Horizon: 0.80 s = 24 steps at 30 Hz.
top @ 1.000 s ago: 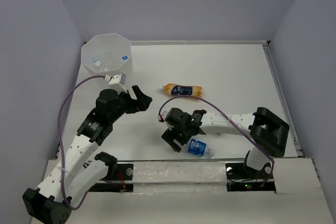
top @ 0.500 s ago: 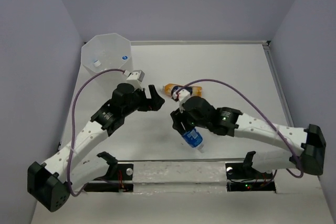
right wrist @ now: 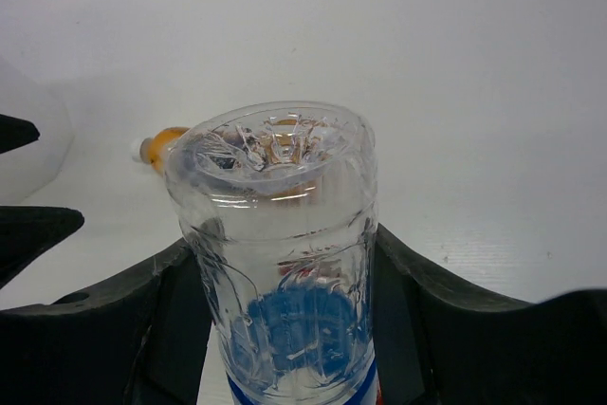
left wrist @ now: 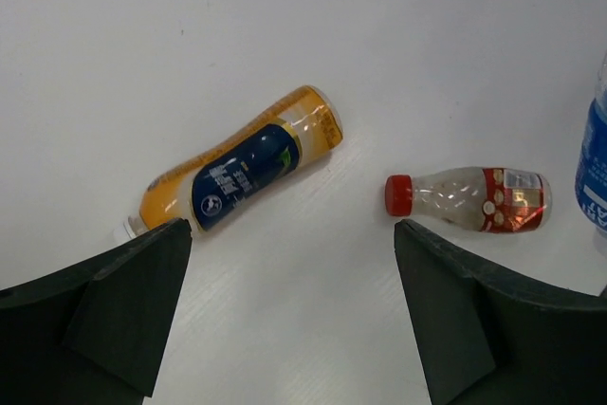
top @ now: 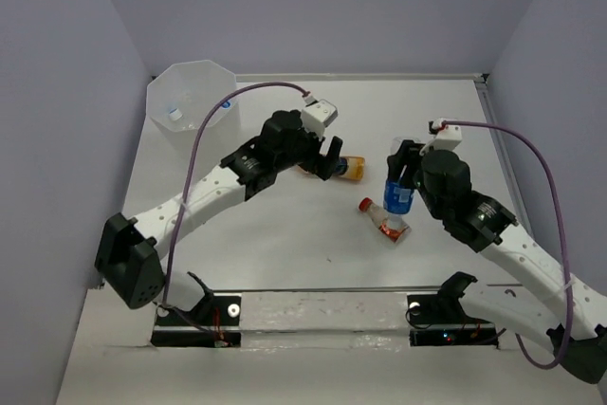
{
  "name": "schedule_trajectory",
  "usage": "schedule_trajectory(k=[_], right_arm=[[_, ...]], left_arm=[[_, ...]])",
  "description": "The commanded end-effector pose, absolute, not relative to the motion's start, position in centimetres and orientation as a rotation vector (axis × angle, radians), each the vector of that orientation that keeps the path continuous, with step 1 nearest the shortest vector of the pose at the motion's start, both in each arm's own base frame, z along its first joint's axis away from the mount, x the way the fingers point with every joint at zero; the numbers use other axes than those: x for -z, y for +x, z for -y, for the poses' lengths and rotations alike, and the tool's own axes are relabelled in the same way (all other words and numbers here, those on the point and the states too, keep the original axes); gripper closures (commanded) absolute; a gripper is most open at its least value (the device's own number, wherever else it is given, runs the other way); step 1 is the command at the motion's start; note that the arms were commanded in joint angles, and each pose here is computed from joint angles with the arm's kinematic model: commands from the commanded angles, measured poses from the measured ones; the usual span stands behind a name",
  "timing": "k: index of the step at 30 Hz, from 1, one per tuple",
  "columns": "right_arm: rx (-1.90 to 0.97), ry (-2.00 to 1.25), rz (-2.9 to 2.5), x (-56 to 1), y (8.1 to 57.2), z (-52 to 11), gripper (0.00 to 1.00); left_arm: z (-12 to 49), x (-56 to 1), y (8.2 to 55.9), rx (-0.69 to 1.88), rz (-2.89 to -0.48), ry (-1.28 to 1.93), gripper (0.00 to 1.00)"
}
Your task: Put the plastic bottles in the bin
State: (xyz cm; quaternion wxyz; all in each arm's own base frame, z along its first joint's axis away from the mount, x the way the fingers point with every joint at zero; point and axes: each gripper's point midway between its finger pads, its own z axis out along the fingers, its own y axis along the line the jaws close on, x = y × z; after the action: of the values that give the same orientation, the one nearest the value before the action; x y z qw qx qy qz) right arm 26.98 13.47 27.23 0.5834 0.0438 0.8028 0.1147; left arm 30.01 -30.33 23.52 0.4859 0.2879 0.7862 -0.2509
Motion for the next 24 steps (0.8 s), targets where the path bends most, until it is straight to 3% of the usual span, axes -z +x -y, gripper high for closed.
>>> schedule_trajectory(k=[1, 6, 24], right_arm=[[-0.255, 0.219, -1.833, -27.1, 29.1, -11.4, 0.68], [-0.299, 0.246, -1.807, -27.0, 28.7, -9.6, 0.69], [-0.473, 0.168, -1.824, -25.0, 26.6, -11.6, 0.71]], left_arm=[[32.6, -20.9, 32.0, 0.471, -1.906, 0.980, 0.01], [34.7, -16.5, 33.5, 0.234, -1.964, 1.115, 0.01], [38.4, -10.5, 36.7, 0.171, -1.991, 1.222, 0.01]])
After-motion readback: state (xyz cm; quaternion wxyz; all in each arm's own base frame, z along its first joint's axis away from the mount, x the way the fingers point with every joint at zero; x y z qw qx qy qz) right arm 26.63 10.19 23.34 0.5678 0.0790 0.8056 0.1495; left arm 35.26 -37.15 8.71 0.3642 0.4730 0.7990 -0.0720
